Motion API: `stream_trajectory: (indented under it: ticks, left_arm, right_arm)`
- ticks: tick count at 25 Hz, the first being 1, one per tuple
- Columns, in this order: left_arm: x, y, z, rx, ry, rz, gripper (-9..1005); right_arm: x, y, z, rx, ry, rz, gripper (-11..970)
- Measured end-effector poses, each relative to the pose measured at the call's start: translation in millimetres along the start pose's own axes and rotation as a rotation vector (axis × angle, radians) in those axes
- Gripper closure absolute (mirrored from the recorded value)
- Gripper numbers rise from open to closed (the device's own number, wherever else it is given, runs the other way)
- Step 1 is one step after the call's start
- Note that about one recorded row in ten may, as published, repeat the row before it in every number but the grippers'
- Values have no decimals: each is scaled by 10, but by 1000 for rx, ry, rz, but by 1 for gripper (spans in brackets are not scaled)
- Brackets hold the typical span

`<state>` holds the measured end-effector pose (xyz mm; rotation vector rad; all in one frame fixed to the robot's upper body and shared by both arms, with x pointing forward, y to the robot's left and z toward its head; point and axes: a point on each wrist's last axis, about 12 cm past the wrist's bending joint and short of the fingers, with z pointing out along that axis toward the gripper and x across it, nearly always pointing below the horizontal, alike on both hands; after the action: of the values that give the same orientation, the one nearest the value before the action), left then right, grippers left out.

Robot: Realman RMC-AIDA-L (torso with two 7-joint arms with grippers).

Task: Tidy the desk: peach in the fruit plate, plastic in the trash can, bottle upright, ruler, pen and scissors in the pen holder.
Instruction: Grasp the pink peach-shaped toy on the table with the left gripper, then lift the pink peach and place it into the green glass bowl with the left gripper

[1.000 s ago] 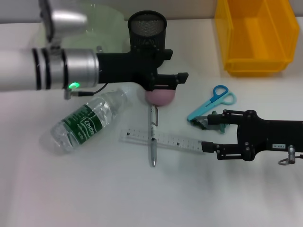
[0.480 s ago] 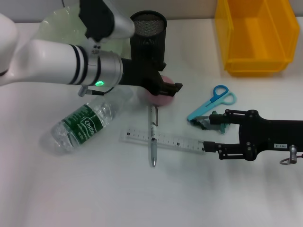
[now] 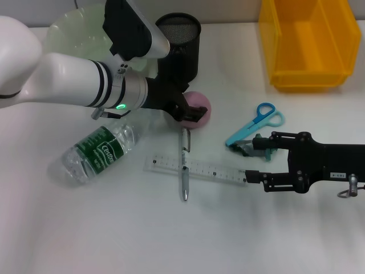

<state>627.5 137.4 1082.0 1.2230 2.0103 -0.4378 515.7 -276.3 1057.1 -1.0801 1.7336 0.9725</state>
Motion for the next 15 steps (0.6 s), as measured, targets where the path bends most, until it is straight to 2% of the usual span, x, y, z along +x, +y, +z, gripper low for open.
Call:
stream_trajectory:
  ticks: [4, 15]
  left_arm:
    - [-7, -5, 0, 6, 3, 7, 260]
    - [-68, -49, -26, 44, -18, 26, 490]
  right_arm:
    - [0, -2, -3, 1, 0, 0, 178]
    - [12, 8, 3, 2, -1, 3, 179]
